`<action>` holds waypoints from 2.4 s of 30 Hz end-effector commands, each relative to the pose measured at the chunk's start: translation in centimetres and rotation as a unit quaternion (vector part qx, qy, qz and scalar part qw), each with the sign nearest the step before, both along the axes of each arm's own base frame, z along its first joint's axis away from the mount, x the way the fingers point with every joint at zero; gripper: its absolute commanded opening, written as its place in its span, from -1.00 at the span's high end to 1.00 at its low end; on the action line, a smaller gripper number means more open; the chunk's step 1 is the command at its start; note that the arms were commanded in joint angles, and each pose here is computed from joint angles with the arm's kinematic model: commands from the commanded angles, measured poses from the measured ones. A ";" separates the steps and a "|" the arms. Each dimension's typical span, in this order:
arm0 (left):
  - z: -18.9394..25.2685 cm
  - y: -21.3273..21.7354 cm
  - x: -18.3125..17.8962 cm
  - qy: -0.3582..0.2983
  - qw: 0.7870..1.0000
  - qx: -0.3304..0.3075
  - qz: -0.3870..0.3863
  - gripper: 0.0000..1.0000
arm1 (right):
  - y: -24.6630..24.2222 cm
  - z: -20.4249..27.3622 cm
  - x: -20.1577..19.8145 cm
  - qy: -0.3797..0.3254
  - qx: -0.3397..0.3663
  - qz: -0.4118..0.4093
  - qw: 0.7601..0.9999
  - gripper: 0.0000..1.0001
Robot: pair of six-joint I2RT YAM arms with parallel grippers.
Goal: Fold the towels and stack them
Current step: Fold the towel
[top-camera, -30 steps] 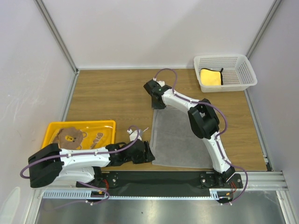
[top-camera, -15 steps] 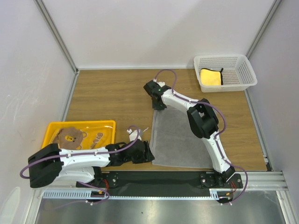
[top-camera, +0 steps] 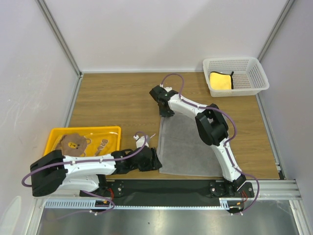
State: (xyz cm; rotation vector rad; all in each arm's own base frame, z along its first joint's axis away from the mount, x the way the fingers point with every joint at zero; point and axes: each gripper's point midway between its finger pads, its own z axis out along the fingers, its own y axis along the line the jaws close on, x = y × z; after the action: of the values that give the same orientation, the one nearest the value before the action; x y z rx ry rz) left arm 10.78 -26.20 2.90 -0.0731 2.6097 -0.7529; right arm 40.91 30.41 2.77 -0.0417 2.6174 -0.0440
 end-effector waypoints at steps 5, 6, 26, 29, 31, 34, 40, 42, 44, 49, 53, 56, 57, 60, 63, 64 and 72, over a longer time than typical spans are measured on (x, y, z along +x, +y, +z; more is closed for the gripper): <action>1.3 -1.3 0.4 -0.014 1.000 -0.018 -0.009 -0.27 | -0.2 0.7 0.0 -0.007 -0.011 -0.006 1.000 0.58; 1.3 -1.3 0.4 -0.014 1.000 -0.019 -0.009 -0.27 | -0.3 0.5 -0.1 -0.006 -0.012 -0.005 1.000 0.74; -0.1 -2.4 -0.5 0.000 1.000 0.005 -0.005 0.00 | -0.2 5.5 0.9 -0.062 0.032 -0.017 0.997 1.00; -0.4 -2.4 -0.6 0.005 1.000 0.018 0.006 0.05 | 0.0 5.2 0.9 -0.059 0.033 -0.014 0.998 1.00; -0.6 -2.3 -0.8 0.011 0.999 0.031 0.016 0.06 | 0.0 5.0 1.0 -0.060 0.033 -0.013 0.998 1.00; -0.8 -1.9 -1.1 0.021 0.998 0.049 0.037 0.12 | 0.0 4.8 1.1 -0.059 0.033 -0.012 0.998 1.00; -0.4 -0.9 -1.6 0.025 0.995 0.059 0.079 0.21 | 0.0 5.4 1.0 -0.064 0.037 -0.012 0.997 1.00; -0.3 -0.7 -1.7 0.022 0.995 0.057 0.082 0.27 | 0.0 5.5 1.1 -0.066 0.037 -0.011 0.997 1.00; -0.5 -1.0 -1.6 0.020 0.995 0.053 0.081 0.33 | 0.1 5.6 1.2 -0.067 0.039 -0.010 0.997 1.00; -0.5 -1.7 -1.3 0.010 0.996 0.047 0.072 0.33 | 0.2 5.5 1.2 -0.068 0.040 -0.009 0.997 1.00; -0.3 -2.2 -1.2 0.006 0.997 0.036 0.064 0.32 | 0.1 5.3 1.3 -0.068 0.037 -0.008 0.997 1.00; -0.3 -2.6 -1.2 0.004 0.998 0.033 0.057 0.32 | 0.0 5.1 1.4 -0.066 0.035 -0.007 0.997 1.00; -0.4 -2.6 -1.3 0.006 0.998 0.034 0.058 0.39 | 0.1 5.1 1.4 -0.066 0.036 -0.006 0.997 1.00; -0.5 -2.6 -1.4 0.009 0.997 0.037 0.060 0.58 | -0.1 5.2 1.4 -0.065 0.034 -0.007 0.997 1.00; -0.3 -2.6 -1.3 0.008 0.998 0.034 0.061 0.90 | -0.3 5.5 1.4 -0.068 0.033 -0.009 0.997 1.00; -0.2 -2.6 -1.2 0.007 0.998 0.033 0.061 0.98 | -0.3 5.6 1.4 -0.070 0.033 -0.009 0.997 1.00; 2.2 -2.5 -0.5 -0.022 0.998 0.017 0.061 0.99 | -0.6 7.7 1.9 -0.090 0.046 -0.015 0.995 1.00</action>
State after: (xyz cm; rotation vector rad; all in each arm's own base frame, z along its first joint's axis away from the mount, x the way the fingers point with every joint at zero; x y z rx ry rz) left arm 9.27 -27.80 2.30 -0.2020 2.6325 -0.5899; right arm 41.65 29.72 5.71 -0.0073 2.5425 -0.0087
